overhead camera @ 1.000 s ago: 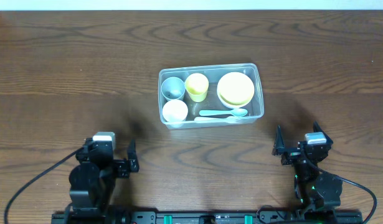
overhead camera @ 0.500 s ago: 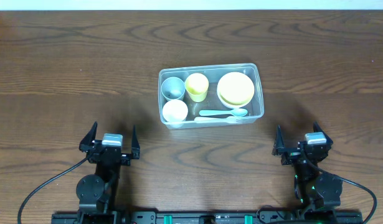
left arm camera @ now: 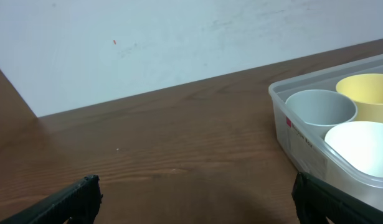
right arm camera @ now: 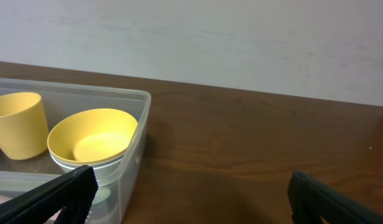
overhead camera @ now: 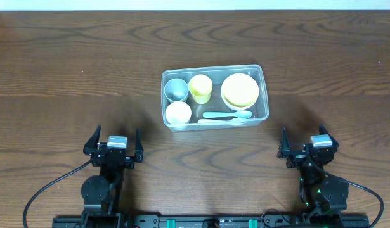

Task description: Pack container

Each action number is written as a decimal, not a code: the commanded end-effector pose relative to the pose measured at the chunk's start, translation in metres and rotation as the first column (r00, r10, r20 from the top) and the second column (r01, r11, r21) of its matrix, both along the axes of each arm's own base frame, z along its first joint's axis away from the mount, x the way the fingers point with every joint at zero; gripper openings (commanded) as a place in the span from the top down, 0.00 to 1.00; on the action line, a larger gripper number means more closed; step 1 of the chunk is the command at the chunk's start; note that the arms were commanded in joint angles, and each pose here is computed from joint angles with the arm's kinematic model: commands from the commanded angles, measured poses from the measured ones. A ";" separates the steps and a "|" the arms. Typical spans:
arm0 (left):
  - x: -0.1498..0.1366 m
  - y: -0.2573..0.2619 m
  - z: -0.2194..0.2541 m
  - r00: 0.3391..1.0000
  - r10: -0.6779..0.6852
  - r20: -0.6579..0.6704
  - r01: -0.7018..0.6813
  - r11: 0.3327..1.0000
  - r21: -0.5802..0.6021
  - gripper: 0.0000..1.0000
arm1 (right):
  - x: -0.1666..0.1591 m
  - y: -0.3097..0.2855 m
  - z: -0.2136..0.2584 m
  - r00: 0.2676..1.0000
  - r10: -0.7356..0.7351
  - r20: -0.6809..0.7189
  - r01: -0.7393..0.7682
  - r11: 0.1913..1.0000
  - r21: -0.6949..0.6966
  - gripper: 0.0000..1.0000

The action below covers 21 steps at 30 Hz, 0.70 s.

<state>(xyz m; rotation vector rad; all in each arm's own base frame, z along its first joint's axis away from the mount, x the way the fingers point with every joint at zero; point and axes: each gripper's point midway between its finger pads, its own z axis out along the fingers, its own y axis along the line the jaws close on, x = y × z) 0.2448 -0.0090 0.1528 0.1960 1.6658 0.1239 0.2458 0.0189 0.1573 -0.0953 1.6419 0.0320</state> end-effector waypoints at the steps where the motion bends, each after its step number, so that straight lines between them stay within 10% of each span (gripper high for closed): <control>1: -0.001 0.010 -0.016 0.997 0.059 -0.050 -0.059 0.998 -0.017 0.02 | 0.000 0.003 0.000 1.000 0.012 0.002 -0.012 1.000 -0.011 0.01; 21: -0.001 0.011 -0.016 0.996 0.067 -0.053 -0.070 0.996 -0.053 0.02 | 0.000 0.003 0.000 1.000 0.012 0.002 -0.012 1.000 -0.011 0.01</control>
